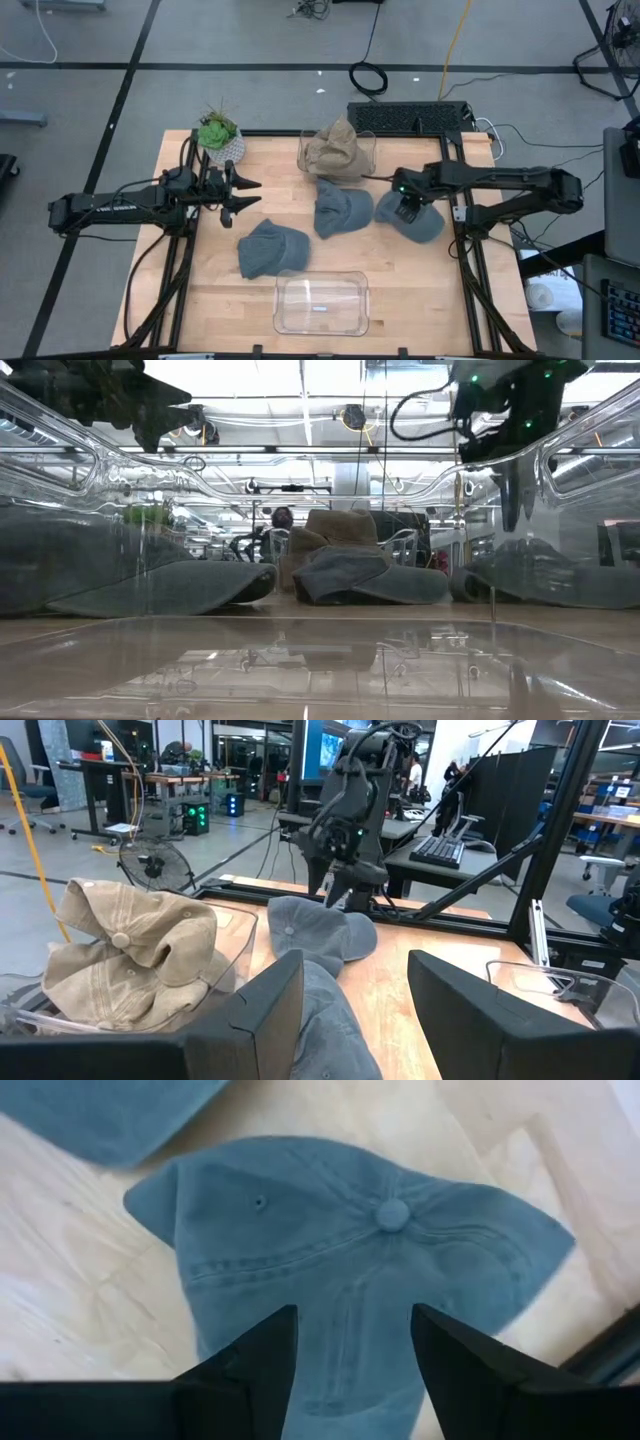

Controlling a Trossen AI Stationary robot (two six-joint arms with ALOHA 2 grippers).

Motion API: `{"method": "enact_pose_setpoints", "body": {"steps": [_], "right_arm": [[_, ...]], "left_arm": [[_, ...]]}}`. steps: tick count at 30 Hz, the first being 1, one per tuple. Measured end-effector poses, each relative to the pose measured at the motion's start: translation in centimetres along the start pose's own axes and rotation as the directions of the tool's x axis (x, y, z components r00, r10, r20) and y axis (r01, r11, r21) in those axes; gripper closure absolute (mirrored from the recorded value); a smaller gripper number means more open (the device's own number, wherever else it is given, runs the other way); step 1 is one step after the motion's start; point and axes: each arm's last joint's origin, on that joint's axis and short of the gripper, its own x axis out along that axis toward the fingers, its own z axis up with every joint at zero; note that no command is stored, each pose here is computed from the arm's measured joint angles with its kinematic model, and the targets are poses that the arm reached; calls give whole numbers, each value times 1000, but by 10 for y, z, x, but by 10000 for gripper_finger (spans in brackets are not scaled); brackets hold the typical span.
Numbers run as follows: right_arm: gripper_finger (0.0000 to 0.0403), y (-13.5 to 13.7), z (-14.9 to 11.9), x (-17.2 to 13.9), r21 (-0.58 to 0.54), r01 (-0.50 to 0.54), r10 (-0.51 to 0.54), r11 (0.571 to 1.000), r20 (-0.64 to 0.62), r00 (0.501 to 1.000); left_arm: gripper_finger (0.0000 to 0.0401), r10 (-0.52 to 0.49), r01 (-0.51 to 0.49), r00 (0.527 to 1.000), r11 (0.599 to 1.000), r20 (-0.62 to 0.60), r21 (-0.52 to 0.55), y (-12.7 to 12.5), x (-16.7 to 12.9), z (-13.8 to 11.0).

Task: Pick & Place hat
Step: Put the top right blue cap into the bottom transparent bin

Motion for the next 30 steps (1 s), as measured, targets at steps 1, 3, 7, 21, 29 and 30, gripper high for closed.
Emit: {"method": "enact_pose_setpoints", "body": {"steps": [1, 3, 7, 21, 29, 30], "right_arm": [[216, 1, 1, 3, -19, 8, -8, 1000, -12, 1000], [216, 3, 3, 8, -53, 18, -20, 998, -38, 999], [216, 6, 6, 19, -66, 37, -42, 997, -89, 995], [231, 16, 11, 57, -118, 111, -141, 987, -287, 948], [374, 18, 11, 62, -157, 79, -126, 985, -317, 940], [388, 18, 11, 61, -166, 73, -123, 983, -314, 942]], "left_arm": [[210, 0, 0, 1000, 1000, 0, 0, 0, 0, 0], [210, 0, 0, 1000, 1000, 0, -1, 0, 0, 0], [210, 0, 0, 1000, 1000, 0, -1, 0, 0, 0], [210, 0, 0, 1000, 1000, 0, -1, 0, 0, 0], [210, 0, 0, 1000, 1000, 0, 0, 0, 0, 0], [210, 0, 0, 1000, 1000, 0, -1, 0, 0, 0]]}}
